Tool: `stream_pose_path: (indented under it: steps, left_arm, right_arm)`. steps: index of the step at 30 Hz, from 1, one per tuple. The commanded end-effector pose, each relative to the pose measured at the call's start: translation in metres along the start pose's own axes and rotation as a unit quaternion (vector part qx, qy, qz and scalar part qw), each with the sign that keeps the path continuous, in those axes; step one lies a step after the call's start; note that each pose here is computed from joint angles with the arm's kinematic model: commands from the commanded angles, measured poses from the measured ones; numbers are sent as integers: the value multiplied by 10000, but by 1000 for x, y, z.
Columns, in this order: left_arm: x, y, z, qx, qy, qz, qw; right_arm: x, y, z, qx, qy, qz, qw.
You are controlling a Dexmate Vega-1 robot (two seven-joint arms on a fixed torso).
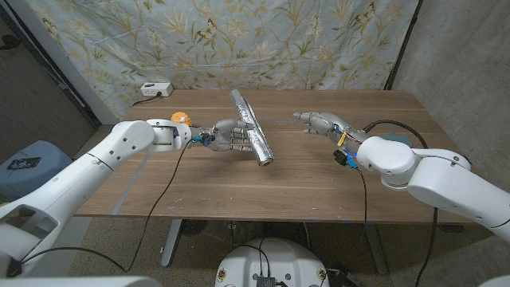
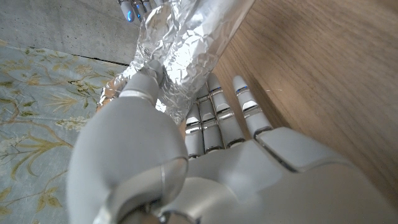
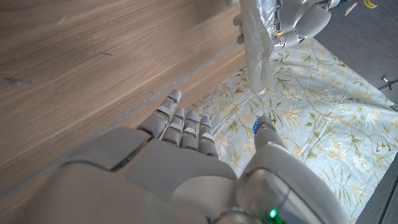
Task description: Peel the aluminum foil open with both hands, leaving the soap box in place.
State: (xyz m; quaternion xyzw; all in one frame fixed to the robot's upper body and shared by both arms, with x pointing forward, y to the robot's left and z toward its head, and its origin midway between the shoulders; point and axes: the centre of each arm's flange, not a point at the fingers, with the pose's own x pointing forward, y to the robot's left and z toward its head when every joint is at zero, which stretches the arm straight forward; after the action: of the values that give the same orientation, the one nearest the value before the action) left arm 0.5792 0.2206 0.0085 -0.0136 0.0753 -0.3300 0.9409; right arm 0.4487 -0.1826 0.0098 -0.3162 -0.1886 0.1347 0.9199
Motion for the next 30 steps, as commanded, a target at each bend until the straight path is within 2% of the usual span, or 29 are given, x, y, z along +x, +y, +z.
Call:
stream_pose_path:
  steps: [1,18,30]
  left_arm:
    - [4,-7,1,328,133,151,9993]
    - [8,-17,1,553,158,202,9981]
    - [10,-26,2,742,192,179,9969]
  right_arm:
    - [0,4,20,-210,-183,42,9996]
    - [12,14,40,-395,-319,165,9986]
    - [24,15,50,-514,-175,356,9979]
